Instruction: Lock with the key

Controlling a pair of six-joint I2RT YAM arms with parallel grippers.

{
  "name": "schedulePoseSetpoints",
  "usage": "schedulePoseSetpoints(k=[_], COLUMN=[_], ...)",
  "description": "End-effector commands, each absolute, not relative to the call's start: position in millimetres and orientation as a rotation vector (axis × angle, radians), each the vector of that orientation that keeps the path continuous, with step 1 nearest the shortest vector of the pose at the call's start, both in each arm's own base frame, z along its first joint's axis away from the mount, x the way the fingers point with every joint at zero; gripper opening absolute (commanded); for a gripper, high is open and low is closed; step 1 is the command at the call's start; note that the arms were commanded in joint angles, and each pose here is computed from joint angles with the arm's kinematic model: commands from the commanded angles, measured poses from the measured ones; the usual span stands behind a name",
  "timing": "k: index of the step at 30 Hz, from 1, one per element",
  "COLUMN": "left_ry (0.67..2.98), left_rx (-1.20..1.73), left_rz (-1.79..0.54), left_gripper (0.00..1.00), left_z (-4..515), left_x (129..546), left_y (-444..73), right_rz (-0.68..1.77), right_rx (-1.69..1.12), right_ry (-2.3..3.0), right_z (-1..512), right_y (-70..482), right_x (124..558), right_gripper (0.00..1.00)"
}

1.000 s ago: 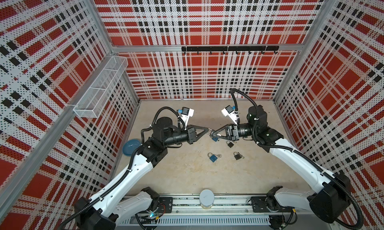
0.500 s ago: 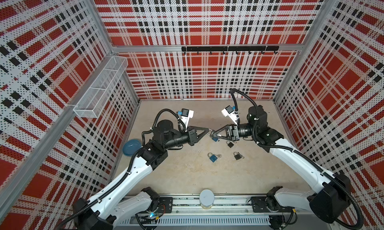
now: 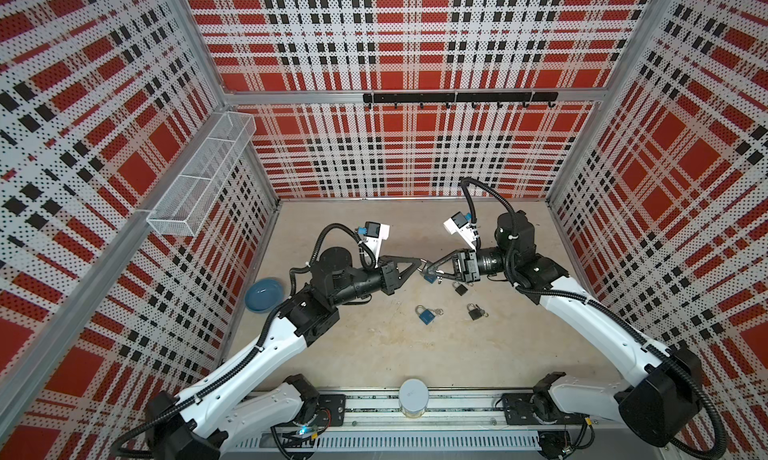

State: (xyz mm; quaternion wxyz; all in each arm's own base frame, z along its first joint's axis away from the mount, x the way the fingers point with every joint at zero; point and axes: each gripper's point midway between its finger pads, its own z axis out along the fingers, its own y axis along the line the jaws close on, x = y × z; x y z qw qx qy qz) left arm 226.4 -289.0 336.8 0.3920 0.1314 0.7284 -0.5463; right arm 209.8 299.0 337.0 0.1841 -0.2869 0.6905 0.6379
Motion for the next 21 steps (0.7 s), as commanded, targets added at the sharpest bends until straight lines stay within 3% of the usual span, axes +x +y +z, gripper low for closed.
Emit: schedulePoseSetpoints(k=[1,21], left_ry=[2.120,1.970], left_rx=[0.430,0.322], left_rz=[-1.431,-1.442], left_gripper=[0.00,0.00], left_z=[266.0,313.2], left_x=[190.8,226.9], left_y=[-313.2,-282.5], right_rz=[1.745,1.700], right_rx=[-1.017,-0.943], right_ry=[1.634,1.725], right_z=[384.0,360.5], right_y=[311.2,311.4], right_x=[200.4,209.9], right_gripper=[0.00,0.00])
